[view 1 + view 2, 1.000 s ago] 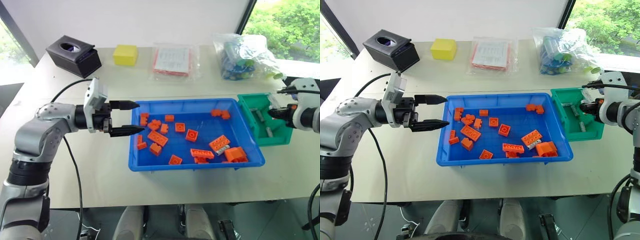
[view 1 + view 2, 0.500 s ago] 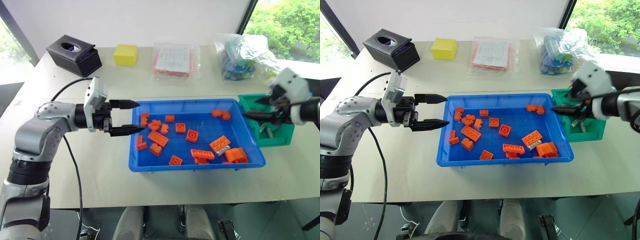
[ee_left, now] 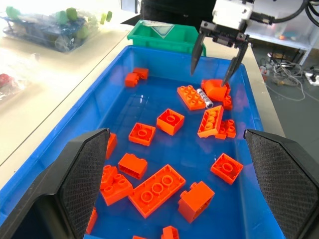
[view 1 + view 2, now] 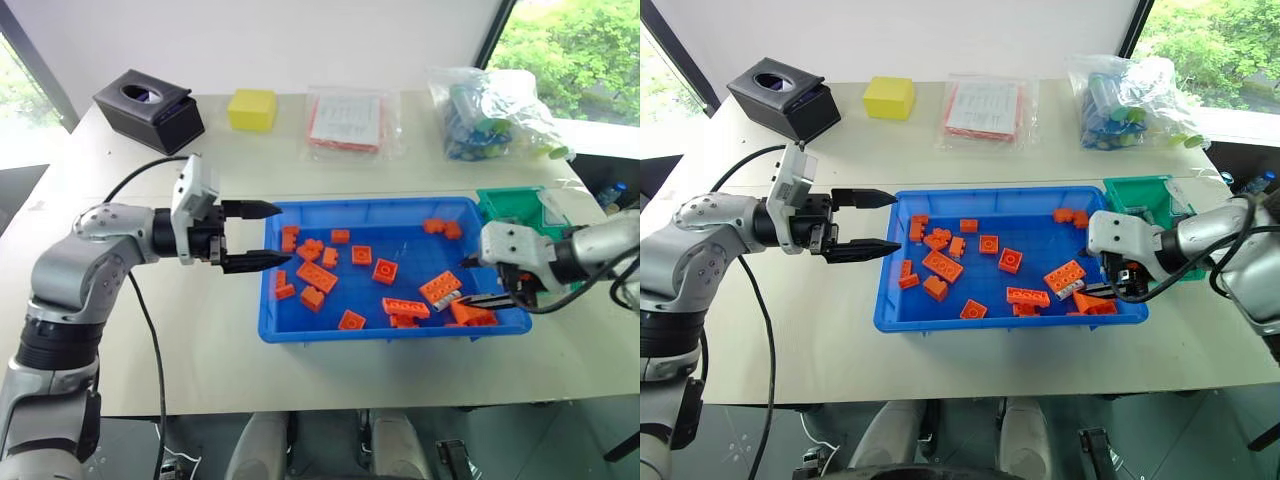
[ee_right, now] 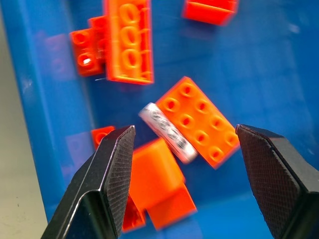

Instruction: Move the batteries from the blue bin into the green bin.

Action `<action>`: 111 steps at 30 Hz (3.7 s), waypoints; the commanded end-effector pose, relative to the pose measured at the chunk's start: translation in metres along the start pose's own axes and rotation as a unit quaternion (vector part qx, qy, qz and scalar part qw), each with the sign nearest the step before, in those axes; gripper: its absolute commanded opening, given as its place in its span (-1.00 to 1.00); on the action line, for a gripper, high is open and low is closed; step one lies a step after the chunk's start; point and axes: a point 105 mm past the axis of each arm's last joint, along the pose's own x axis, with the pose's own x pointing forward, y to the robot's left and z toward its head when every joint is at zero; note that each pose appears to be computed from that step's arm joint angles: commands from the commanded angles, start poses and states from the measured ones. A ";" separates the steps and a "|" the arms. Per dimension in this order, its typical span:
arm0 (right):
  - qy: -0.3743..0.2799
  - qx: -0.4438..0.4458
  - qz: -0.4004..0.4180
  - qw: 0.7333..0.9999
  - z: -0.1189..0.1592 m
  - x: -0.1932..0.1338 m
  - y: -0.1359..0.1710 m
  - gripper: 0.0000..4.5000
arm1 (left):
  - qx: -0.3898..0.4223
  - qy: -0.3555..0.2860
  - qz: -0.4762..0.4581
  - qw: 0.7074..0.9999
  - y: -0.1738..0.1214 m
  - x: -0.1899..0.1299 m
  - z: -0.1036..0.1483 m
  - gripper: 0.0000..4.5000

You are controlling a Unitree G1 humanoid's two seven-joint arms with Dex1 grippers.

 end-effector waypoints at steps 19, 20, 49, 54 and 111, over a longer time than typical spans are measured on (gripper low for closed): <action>0.023 -0.065 0.070 0.995 -0.001 0.023 0.017 0.47 | 0.026 -0.014 0.020 0.999 0.000 -0.008 0.013 1.00; 0.024 -0.070 0.071 0.995 0.000 0.024 0.016 0.47 | 0.026 -0.014 0.020 0.999 0.000 -0.008 0.013 1.00; 0.036 -0.109 0.059 0.992 -0.002 0.029 0.003 0.12 | 0.032 -0.020 0.024 0.999 0.003 -0.006 0.017 1.00; 0.033 -0.112 0.040 0.992 0.000 0.019 -0.001 0.12 | 0.033 -0.018 0.024 0.999 0.004 -0.006 0.018 1.00; -0.082 0.018 -0.077 0.993 0.038 -0.021 -0.038 -0.99 | 0.038 -0.017 0.010 0.999 0.005 -0.003 0.018 1.00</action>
